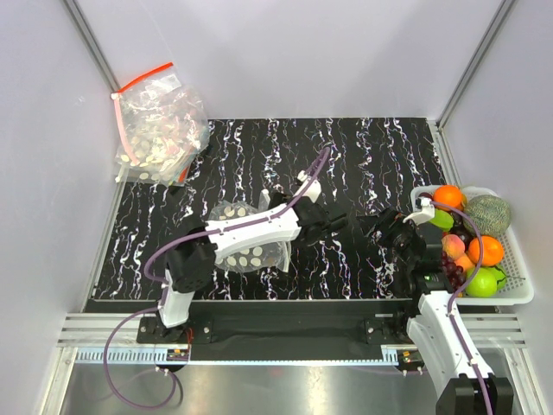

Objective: Place the food in the zip-top bag and seal the zipper
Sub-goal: Pick up the zipper food storage bag at the center of the board.

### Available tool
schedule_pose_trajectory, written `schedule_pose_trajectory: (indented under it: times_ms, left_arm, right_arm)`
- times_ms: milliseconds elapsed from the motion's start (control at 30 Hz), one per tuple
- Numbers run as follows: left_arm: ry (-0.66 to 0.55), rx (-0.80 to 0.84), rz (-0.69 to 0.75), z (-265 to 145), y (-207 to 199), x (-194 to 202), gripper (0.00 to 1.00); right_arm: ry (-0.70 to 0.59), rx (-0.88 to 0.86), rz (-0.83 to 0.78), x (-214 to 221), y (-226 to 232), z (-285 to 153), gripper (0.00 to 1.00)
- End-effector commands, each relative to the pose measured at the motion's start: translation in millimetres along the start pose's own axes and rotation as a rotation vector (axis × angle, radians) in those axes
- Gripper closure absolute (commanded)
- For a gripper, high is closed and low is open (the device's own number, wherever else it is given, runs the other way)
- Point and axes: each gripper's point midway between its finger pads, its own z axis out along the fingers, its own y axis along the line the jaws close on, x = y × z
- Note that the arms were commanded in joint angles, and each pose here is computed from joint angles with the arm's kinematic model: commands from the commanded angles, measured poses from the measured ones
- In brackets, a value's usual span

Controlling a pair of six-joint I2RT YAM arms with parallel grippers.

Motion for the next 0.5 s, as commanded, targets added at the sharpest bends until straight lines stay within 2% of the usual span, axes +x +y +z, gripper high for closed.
schedule_pose_trajectory:
  times_ms: [0,167,467]
  left_arm:
    - [-0.013,0.022,-0.043,-3.5,-13.9,-13.1,0.17]
    - [0.005,0.012,-0.022,2.9,-24.3,-9.2,0.27]
    - [0.080,0.041,-0.057,26.7,-22.5,8.7,0.32]
  right_arm:
    - [-0.046,-0.014,-0.016,-18.2,10.3,-0.4,0.00]
    - [-0.049,-0.013,-0.016,-18.9,10.0,-0.5,0.00]
    - [-0.050,-0.017,-0.018,-19.3,11.3,-0.9,0.00]
